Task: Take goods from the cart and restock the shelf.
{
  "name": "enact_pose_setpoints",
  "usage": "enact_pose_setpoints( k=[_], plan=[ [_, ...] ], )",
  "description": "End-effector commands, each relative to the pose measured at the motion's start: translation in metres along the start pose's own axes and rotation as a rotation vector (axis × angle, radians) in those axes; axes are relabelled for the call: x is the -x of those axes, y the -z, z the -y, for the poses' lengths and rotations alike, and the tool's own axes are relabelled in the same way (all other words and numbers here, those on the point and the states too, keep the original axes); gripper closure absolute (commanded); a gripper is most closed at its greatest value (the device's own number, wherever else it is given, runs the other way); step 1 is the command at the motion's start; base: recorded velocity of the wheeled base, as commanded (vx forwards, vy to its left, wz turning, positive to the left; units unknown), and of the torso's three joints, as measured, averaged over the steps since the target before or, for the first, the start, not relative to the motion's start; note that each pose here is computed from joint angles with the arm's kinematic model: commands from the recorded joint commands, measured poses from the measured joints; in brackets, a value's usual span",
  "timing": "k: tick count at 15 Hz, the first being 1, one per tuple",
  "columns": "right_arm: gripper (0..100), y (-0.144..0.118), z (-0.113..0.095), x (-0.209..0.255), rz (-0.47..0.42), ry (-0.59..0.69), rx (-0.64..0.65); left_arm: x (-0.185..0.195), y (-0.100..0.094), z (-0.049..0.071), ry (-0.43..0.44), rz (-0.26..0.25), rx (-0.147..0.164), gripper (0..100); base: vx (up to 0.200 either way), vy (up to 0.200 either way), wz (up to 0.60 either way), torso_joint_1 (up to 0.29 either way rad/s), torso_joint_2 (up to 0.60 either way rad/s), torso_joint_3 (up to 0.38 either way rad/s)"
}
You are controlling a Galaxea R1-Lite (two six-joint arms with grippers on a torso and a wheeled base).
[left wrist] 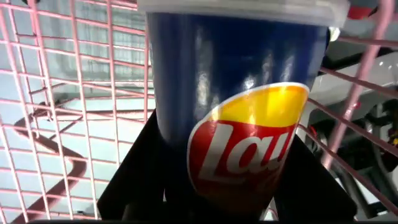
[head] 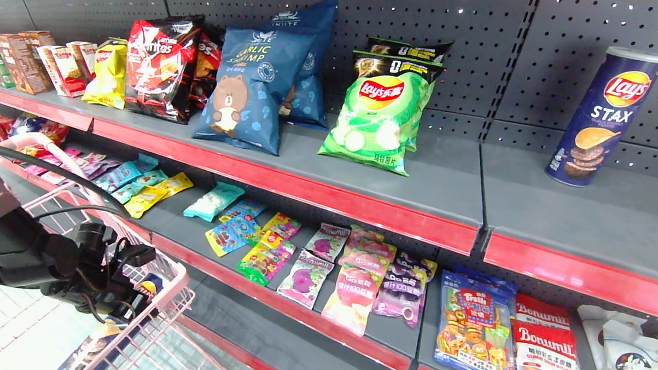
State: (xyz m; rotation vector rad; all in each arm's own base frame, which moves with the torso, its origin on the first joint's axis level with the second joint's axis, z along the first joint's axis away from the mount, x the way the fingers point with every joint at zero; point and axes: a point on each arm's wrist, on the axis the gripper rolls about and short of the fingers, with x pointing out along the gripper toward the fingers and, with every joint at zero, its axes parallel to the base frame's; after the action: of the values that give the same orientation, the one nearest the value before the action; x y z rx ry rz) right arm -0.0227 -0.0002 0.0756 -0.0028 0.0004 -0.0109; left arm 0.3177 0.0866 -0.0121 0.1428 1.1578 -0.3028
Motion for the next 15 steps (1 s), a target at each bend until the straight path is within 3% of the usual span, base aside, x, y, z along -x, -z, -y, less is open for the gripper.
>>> enact_pose_setpoints(
  k=[1, 5, 7, 8, 10, 11, 12, 14, 15],
  plan=[
    [0, 0.000, 0.000, 0.000, 0.000, -0.002, 0.000, 0.050, -0.010, 0.003, -0.041, 0.142, 0.003, 100, 0.000, 0.000, 0.00, 0.000, 0.00, 0.000],
    [0, 0.000, 0.000, 0.000, 0.000, -0.003, -0.001, 0.104, -0.004, 0.005, -0.087, 0.277, -0.001, 100, 0.000, 0.000, 0.00, 0.000, 0.00, 0.000],
    [0, 0.000, 0.000, 0.000, 0.000, -0.003, -0.001, 0.125, -0.006, 0.008, -0.097, 0.354, -0.023, 100, 0.000, 0.000, 0.00, 0.000, 0.00, 0.000],
    [0, 0.000, 0.000, 0.000, 0.000, -0.003, -0.001, 0.153, -0.010, 0.016, -0.120, 0.446, -0.062, 100, 0.000, 0.000, 0.00, 0.000, 0.00, 0.000],
    [0, 0.000, 0.000, 0.000, 0.002, -0.003, -0.001, 0.182, -0.015, 0.027, -0.161, 0.543, -0.106, 100, 0.000, 0.000, 0.00, 0.000, 0.00, 0.000],
    [0, 0.000, 0.000, 0.000, 0.000, -0.005, 0.000, 0.205, -0.019, 0.038, -0.190, 0.619, -0.153, 100, 0.000, 0.000, 0.00, 0.000, 0.00, 0.000],
    [0, 0.000, 0.000, 0.000, 0.002, -0.005, 0.002, 0.235, -0.019, 0.056, -0.224, 0.716, -0.211, 100, 0.000, 0.000, 0.00, 0.000, 0.00, 0.000],
    [0, 0.000, 0.000, 0.000, 0.000, -0.005, 0.000, 0.274, -0.020, 0.091, -0.206, 0.857, -0.255, 100, 0.000, 0.000, 0.00, 0.000, 0.00, 0.000],
    [0, 0.000, 0.000, 0.000, 0.000, -0.005, 0.000, 0.284, -0.020, 0.103, -0.190, 0.899, -0.270, 100, 0.000, 0.000, 0.00, 0.000, 0.00, 0.000]
  ],
)
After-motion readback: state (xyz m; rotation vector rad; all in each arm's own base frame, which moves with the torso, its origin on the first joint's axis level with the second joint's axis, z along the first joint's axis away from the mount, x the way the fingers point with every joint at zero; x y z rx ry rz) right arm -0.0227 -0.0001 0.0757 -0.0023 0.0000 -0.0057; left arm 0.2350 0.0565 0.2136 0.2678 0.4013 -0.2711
